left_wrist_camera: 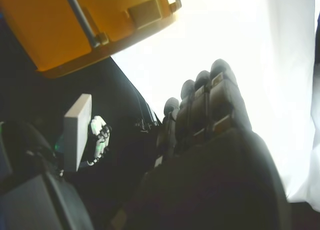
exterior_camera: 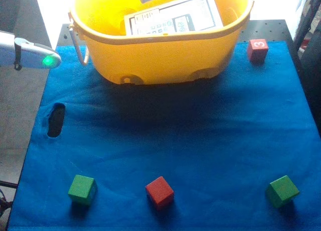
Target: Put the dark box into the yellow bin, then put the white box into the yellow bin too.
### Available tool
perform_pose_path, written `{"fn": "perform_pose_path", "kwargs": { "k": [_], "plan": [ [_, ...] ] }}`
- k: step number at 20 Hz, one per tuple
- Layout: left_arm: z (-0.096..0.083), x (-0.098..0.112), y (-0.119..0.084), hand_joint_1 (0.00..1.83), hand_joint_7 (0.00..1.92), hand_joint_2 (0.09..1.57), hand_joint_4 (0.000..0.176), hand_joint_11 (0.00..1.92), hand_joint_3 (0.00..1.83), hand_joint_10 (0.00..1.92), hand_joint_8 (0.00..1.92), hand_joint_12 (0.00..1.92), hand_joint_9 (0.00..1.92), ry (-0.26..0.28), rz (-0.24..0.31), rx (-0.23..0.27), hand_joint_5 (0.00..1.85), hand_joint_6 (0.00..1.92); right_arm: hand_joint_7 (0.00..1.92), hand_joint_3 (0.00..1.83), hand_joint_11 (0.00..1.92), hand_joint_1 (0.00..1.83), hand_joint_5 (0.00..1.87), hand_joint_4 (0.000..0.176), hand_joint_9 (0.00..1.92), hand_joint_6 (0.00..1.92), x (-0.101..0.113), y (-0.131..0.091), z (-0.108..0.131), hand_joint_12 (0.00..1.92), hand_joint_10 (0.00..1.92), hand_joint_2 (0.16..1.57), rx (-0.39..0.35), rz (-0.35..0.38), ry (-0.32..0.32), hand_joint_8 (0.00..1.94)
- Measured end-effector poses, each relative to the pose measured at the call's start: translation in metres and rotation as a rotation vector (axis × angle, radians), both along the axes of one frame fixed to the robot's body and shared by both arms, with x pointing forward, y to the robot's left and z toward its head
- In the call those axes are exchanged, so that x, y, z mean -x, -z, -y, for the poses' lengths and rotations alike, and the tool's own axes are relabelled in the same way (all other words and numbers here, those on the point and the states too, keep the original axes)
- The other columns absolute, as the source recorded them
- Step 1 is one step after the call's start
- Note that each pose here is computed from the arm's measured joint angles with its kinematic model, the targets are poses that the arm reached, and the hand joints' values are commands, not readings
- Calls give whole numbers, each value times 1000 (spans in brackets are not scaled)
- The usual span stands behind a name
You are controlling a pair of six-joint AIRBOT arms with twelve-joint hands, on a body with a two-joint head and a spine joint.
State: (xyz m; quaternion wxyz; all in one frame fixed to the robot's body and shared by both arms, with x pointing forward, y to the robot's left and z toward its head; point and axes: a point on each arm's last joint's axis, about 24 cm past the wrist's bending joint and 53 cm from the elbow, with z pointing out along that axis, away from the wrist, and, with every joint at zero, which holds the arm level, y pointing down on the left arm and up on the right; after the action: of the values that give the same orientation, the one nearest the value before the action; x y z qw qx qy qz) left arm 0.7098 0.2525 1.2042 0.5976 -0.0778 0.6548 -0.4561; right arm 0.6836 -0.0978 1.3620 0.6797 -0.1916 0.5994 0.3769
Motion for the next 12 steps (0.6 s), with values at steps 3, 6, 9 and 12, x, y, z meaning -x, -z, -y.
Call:
{"fn": "perform_pose_path", "kwargs": {
  "k": [3,6,9,12],
  "plan": [
    [-2,-1,-5,875,27,699,141,20,0,3,0,13,57,-2,16,20,34,0,1302,1,1024,1288,1162,0,1448,530,-9,9,-4,1045,54,1015,9,-12,2,580],
    [2,0,-6,899,16,714,109,3,5,0,3,6,38,12,23,20,10,0,1182,0,1019,1288,1256,0,1431,308,-27,37,-10,1022,45,1029,22,-66,30,841],
    [4,-1,-16,910,25,715,102,22,4,2,5,15,43,17,47,37,14,2,911,0,617,1176,776,0,1038,44,-43,60,-13,929,2,964,13,-134,47,139],
    [5,-1,-16,921,46,713,95,82,2,11,10,43,68,21,48,35,17,2,238,0,24,1053,187,165,231,1,-49,67,-11,498,3,802,20,-146,59,4]
  ]
}}
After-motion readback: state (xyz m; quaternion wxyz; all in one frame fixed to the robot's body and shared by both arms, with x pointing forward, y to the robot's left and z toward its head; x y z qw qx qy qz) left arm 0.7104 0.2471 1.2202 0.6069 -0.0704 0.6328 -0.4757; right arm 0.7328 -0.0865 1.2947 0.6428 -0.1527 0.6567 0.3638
